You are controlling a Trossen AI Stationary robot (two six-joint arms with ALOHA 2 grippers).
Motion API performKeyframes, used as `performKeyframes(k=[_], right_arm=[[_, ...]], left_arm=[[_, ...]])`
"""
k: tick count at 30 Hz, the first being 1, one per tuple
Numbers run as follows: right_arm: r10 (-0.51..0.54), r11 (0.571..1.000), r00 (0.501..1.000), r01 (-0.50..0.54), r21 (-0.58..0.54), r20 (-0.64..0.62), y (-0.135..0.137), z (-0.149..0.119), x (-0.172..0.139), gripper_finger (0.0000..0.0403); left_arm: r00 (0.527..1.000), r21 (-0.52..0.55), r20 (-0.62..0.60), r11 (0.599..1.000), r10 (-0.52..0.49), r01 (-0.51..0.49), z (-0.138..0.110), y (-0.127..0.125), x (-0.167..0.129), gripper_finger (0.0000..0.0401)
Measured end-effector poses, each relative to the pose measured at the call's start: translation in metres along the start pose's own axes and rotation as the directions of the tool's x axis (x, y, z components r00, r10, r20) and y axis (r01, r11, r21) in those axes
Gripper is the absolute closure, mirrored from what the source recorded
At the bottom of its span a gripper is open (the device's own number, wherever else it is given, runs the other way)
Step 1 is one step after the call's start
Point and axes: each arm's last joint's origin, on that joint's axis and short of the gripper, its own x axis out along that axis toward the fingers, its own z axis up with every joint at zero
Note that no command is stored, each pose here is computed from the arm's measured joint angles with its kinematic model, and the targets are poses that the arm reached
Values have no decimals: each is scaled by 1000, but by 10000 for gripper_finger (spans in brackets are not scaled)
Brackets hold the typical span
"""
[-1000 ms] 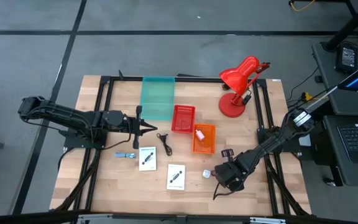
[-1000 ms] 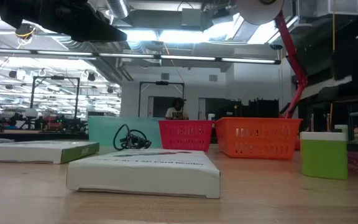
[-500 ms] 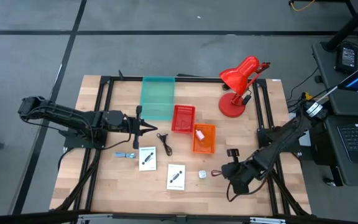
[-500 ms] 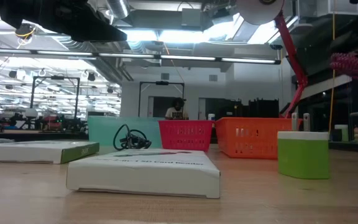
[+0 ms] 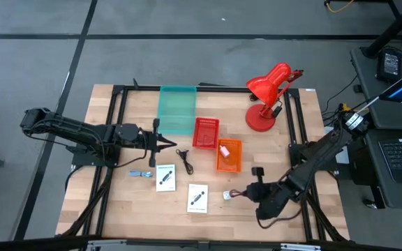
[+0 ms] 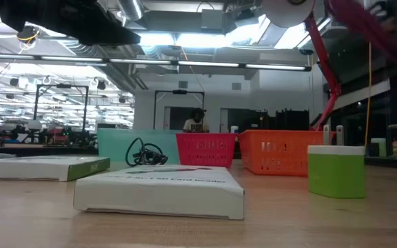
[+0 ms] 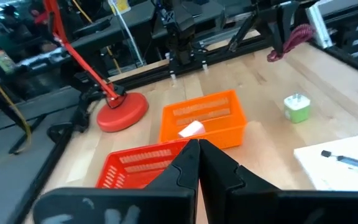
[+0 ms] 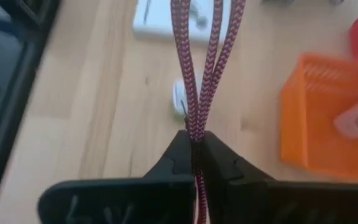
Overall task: Pick and place items into bin
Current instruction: Put the pink charger cable into the red basket
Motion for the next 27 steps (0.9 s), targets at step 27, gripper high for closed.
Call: performKeyframes(k=[27], right_arm=[[-277, 960, 810, 210, 185, 516, -19, 13, 19, 403]], left_arm=[[984, -1, 106, 989, -144, 145, 7, -3, -1, 400]])
